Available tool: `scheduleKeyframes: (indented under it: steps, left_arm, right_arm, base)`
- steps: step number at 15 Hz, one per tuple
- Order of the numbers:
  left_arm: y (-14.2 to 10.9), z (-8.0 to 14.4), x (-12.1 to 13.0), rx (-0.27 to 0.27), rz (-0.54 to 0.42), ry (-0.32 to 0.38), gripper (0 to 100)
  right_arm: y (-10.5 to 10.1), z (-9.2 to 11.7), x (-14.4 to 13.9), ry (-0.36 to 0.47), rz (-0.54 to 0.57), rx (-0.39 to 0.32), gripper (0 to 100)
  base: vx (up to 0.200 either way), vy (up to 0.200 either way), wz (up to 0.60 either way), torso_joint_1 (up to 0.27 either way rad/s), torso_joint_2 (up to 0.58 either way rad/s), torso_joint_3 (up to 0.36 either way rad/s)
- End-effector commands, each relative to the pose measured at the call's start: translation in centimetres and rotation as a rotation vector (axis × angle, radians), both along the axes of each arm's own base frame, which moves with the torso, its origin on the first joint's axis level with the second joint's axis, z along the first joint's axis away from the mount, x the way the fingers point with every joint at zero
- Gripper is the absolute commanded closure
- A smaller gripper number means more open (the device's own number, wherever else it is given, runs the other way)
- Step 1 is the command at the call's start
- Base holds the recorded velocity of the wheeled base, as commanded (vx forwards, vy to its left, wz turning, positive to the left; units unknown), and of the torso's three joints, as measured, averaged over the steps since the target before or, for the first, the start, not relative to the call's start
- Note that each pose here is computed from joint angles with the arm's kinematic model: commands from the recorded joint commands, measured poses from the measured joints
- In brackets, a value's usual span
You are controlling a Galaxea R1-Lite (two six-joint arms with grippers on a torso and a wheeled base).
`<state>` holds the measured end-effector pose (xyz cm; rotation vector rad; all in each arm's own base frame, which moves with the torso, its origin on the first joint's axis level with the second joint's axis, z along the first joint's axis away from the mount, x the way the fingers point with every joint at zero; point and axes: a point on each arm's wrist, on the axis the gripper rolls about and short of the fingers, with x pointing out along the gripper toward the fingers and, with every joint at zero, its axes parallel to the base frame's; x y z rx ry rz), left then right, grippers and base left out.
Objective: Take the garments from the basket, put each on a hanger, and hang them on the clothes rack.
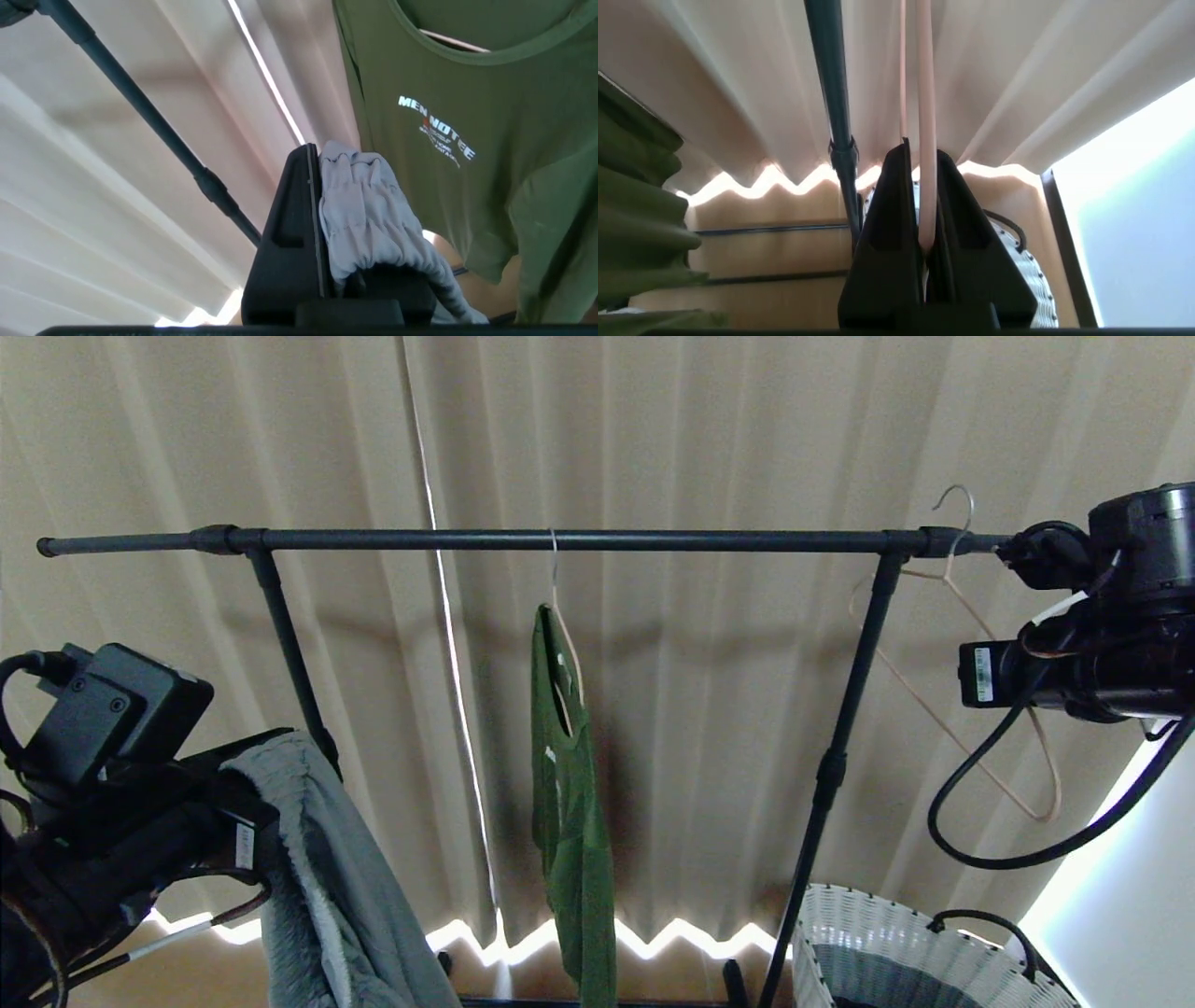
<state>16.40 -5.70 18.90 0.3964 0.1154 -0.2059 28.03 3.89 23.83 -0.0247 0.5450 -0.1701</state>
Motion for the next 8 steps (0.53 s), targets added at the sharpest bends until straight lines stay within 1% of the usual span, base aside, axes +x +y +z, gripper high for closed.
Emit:
scheduleKeyframes:
  steps: [1, 4, 8]
  left_arm:
    - [0.0, 0.1, -0.1, 0.0, 0.0, -0.004, 100]
    - [0.0, 0.0, -0.1, 0.022, -0.002, -0.005, 100]
    - [0.1, 0.0, -0.1, 0.026, 0.001, -0.006, 100]
  right_arm:
    - [-0.3, 0.7, -2.4, -0.028, 0.004, 0.003, 100]
    - [-0.5, 0.8, -3.9, -0.032, 0.007, 0.001, 100]
    - [-0.7, 1.0, -4.8, -0.042, 0.009, 0.0, 100]
  base:
    - [0.0, 0.0, 0.0, 0.0, 0.0, 0.0]
    - [0.0, 0.0, 0.0, 0.0, 0.0, 0.0]
    - [-0.2, 0.0, 0.0, 0.012, 0.0, -0.001]
